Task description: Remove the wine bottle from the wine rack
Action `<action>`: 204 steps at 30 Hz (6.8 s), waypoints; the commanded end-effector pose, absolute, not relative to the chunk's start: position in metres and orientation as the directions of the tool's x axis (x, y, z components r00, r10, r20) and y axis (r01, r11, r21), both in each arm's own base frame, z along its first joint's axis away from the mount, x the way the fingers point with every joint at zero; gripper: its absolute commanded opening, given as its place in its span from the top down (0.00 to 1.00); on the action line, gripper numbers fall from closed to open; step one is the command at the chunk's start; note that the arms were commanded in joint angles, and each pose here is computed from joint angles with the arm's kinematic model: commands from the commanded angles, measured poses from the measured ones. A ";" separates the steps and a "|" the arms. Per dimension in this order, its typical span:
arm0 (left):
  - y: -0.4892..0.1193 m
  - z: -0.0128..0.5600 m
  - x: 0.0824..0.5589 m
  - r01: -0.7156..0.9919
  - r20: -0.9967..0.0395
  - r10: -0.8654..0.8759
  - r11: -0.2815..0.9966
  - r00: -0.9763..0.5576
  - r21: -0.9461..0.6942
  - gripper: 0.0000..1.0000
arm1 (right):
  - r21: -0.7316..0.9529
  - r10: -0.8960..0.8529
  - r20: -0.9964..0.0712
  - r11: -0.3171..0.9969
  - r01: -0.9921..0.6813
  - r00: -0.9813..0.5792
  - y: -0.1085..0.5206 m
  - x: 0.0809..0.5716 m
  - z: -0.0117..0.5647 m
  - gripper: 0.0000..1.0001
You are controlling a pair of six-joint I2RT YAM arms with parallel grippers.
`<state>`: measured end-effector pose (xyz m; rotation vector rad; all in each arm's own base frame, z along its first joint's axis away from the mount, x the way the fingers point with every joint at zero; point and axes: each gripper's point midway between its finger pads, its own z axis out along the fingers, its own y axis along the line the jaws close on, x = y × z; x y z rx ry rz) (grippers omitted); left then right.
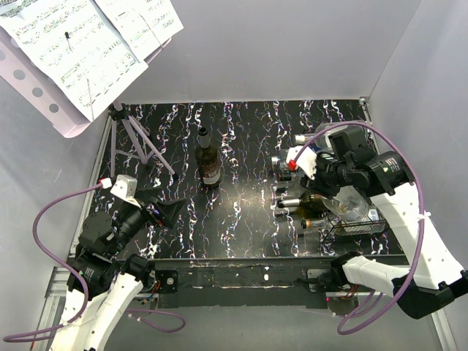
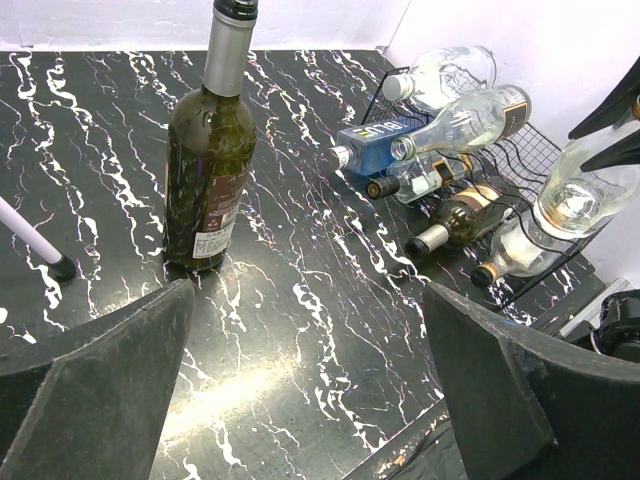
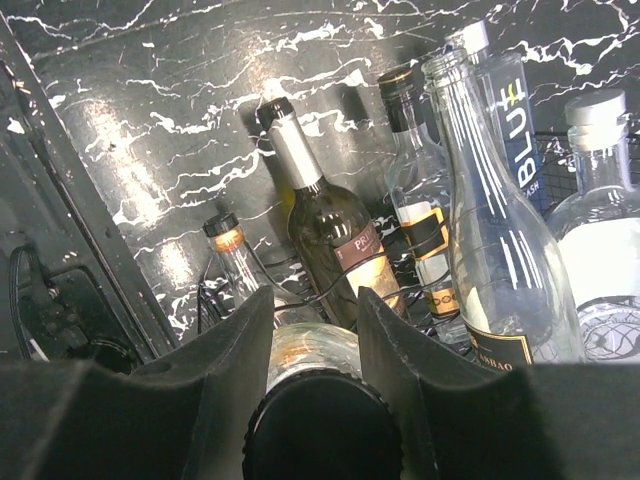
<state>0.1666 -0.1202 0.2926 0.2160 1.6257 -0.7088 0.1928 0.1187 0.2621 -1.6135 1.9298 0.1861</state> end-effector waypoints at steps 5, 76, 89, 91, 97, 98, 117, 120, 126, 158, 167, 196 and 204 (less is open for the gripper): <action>-0.123 0.289 0.170 0.529 -0.948 -0.240 0.788 -0.206 -0.315 0.02 | -0.442 -0.805 -0.592 0.283 -0.851 0.040 0.120 0.204 0.320 0.99; -0.116 0.291 0.170 0.502 -0.952 -0.247 0.809 -0.182 -0.306 0.02 | -0.150 0.003 -0.940 0.895 -0.421 0.341 0.297 0.549 0.461 0.99; -0.117 0.287 0.174 0.493 -0.951 -0.239 0.814 -0.198 -0.307 0.02 | -0.073 0.021 -0.963 0.940 -0.334 0.270 0.277 0.620 0.405 0.99; -0.117 0.287 0.174 0.492 -0.950 -0.237 0.815 -0.202 -0.308 0.02 | -0.061 0.024 -0.967 0.944 -0.324 0.253 0.275 0.624 0.397 0.99; -0.118 0.285 0.176 0.489 -0.949 -0.233 0.816 -0.211 -0.309 0.02 | -0.054 0.009 -0.981 0.948 -0.315 0.196 0.274 0.628 0.369 0.99; -0.118 0.285 0.177 0.490 -0.949 -0.233 0.815 -0.212 -0.309 0.02 | -0.049 0.016 -0.980 0.948 -0.314 0.200 0.274 0.627 0.368 0.97; -0.116 0.286 0.177 0.484 -0.950 -0.237 0.819 -0.204 -0.308 0.02 | -0.088 0.017 -0.963 0.924 -0.372 0.269 0.268 0.586 0.422 0.14; -0.117 0.287 0.176 0.487 -0.950 -0.237 0.817 -0.203 -0.308 0.02 | -0.127 -0.013 -0.961 0.909 -0.398 0.277 0.264 0.566 0.442 0.13; -0.116 0.289 0.173 0.495 -0.951 -0.243 0.813 -0.191 -0.307 0.02 | -0.189 -0.031 -0.957 0.822 -0.538 0.289 0.261 0.491 0.465 0.15; -0.172 0.290 0.355 0.371 -0.936 -0.125 0.894 -0.328 -0.249 0.16 | -0.054 0.019 -0.993 0.788 -0.614 0.113 0.156 0.240 0.407 0.16; -0.196 0.285 0.392 0.412 -0.953 -0.080 0.889 -0.291 -0.200 0.30 | 0.010 0.086 -0.993 0.744 -0.669 0.081 0.164 0.225 0.401 0.17; -0.251 0.314 0.626 0.238 -0.995 0.092 0.968 -0.023 0.084 1.00 | 0.135 0.178 -0.984 0.708 -0.693 -0.010 0.175 0.226 0.391 0.20; -0.258 0.307 0.621 0.276 -0.996 0.078 0.959 -0.048 0.062 0.49 | 0.122 0.168 -0.986 0.723 -0.680 0.003 0.172 0.227 0.390 0.20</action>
